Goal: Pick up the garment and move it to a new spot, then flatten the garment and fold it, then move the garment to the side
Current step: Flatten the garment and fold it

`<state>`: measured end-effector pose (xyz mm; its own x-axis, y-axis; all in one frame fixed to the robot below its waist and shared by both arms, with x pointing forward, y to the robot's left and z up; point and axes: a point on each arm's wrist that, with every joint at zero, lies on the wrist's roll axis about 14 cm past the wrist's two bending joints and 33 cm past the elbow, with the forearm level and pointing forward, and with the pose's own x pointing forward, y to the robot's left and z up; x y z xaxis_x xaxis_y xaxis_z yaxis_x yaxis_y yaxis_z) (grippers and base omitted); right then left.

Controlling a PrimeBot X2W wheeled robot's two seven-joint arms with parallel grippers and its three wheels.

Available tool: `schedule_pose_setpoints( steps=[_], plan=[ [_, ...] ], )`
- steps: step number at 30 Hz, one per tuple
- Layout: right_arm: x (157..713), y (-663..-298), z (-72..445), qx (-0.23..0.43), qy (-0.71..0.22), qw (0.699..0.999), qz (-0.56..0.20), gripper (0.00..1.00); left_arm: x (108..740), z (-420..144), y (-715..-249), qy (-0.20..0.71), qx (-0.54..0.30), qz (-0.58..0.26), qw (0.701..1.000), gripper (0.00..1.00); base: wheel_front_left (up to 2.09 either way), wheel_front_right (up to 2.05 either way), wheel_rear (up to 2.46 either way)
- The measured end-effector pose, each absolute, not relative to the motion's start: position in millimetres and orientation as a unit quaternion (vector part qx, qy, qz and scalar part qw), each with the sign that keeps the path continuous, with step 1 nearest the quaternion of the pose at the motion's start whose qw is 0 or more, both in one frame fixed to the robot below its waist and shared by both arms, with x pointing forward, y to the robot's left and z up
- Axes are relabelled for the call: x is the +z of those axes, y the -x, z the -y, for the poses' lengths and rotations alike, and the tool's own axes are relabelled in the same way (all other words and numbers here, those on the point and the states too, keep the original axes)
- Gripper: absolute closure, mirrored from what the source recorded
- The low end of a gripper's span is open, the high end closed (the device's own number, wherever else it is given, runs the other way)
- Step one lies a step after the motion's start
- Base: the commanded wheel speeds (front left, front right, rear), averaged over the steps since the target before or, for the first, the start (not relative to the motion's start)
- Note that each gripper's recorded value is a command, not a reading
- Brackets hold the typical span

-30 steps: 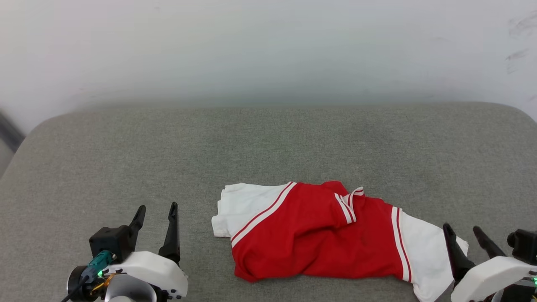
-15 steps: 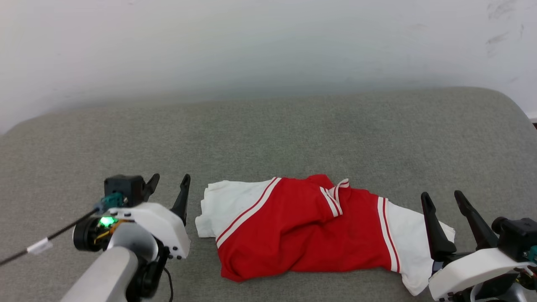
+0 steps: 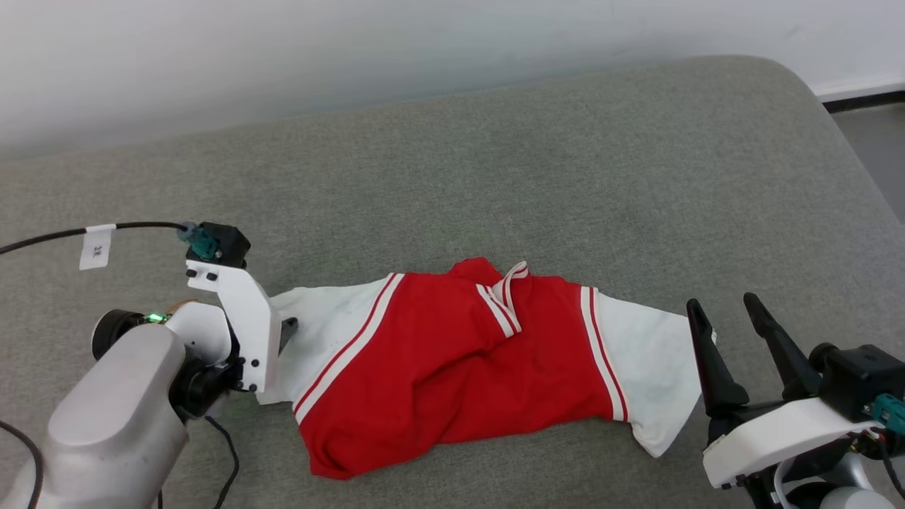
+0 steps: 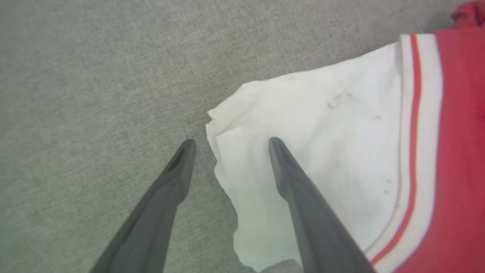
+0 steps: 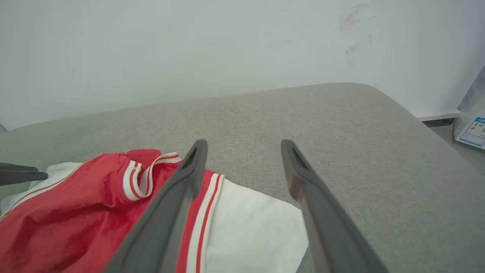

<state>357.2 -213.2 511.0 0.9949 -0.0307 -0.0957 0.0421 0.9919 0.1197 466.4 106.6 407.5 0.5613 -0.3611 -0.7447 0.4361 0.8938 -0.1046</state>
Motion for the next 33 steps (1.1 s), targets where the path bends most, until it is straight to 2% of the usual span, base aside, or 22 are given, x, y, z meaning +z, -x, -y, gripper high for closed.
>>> schedule_pose_setpoints(
  steps=[7,8,9,11,15,22,27,33],
  plan=[
    [499.0,-358.4,221.1,-0.033,-0.064,0.995,-0.065,0.00,374.1,-107.5,-464.8,-0.090,-0.234,-0.517,0.818,0.00,0.00,0.00,0.00],
    [498.0,-358.5,222.8,-0.036,-0.065,0.995,-0.066,0.00,371.0,-106.7,-464.3,-0.092,-0.234,-0.529,0.811,0.25,0.00,0.00,0.00],
    [496.3,-358.0,224.2,-0.039,-0.066,0.995,-0.068,0.00,368.2,-104.0,-462.8,-0.094,-0.237,-0.540,0.802,0.64,0.00,0.00,0.00],
    [493.4,-356.7,228.3,-0.046,-0.066,0.994,-0.072,0.00,364.8,-99.2,-461.4,-0.087,-0.241,-0.554,0.792,1.00,0.00,0.00,0.00],
    [488.3,-355.7,233.2,-0.054,-0.075,0.992,-0.080,0.00,361.8,-88.4,-464.7,-0.061,-0.239,-0.540,0.804,1.00,0.00,0.00,0.00],
    [472.5,-353.6,238.8,-0.062,-0.106,0.985,-0.118,0.00,378.8,-89.3,-474.2,-0.015,-0.215,-0.459,0.862,1.00,0.00,0.00,0.00],
    [438.4,-343.9,253.3,-0.074,-0.144,0.965,-0.206,0.00,412.6,-97.4,-485.4,0.008,-0.198,-0.378,0.904,1.00,0.00,0.00,0.00],
    [401.1,-331.3,277.8,-0.083,-0.157,0.926,-0.333,0.00,446.3,-104.2,-484.6,0.019,-0.192,-0.309,0.931,1.00,0.00,0.00,0.00]
  ],
)
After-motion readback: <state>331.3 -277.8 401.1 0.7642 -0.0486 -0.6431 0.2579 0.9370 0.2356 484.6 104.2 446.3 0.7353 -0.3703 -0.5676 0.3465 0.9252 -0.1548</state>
